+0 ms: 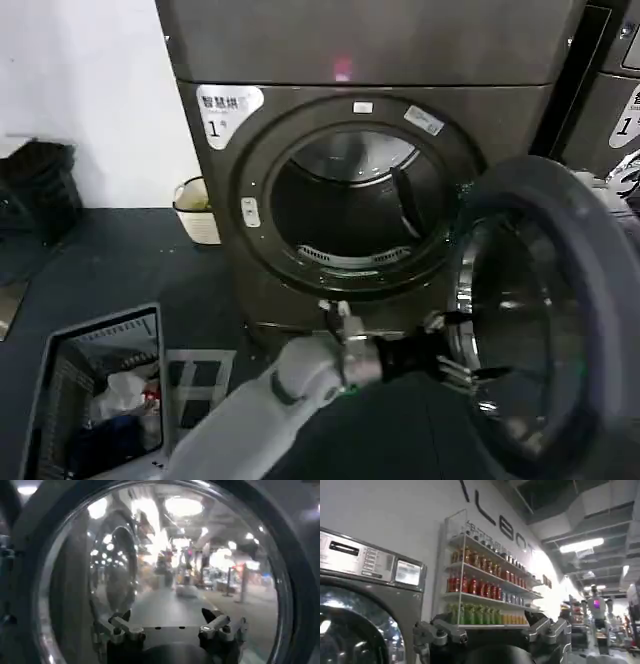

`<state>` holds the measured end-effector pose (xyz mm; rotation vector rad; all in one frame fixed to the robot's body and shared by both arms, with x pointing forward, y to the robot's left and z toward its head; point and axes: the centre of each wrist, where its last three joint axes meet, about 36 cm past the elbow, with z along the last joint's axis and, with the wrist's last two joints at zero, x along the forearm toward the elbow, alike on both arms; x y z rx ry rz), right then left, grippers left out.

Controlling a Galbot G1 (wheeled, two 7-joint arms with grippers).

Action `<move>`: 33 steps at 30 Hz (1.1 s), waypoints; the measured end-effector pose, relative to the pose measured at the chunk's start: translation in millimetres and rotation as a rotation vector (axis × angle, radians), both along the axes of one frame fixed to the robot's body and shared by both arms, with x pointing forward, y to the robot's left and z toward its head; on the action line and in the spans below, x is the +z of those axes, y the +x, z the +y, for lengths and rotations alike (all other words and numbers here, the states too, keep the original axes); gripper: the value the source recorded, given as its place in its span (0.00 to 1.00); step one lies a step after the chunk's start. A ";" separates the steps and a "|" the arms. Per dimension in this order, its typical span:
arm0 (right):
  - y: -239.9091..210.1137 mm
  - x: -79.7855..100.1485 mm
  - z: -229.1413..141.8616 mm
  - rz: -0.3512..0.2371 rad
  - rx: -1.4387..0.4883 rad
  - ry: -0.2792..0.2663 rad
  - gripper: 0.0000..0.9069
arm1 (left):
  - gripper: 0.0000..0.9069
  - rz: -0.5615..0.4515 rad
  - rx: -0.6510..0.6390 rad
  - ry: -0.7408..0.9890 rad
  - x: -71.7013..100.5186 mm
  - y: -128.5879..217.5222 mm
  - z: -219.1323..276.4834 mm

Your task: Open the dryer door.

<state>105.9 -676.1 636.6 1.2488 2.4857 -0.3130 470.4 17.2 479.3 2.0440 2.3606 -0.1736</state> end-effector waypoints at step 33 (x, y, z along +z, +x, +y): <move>-29.6 18.8 -2.3 0.024 -0.041 -0.041 1.00 | 1.00 -0.105 0.067 0.010 -3.5 28.5 -109.1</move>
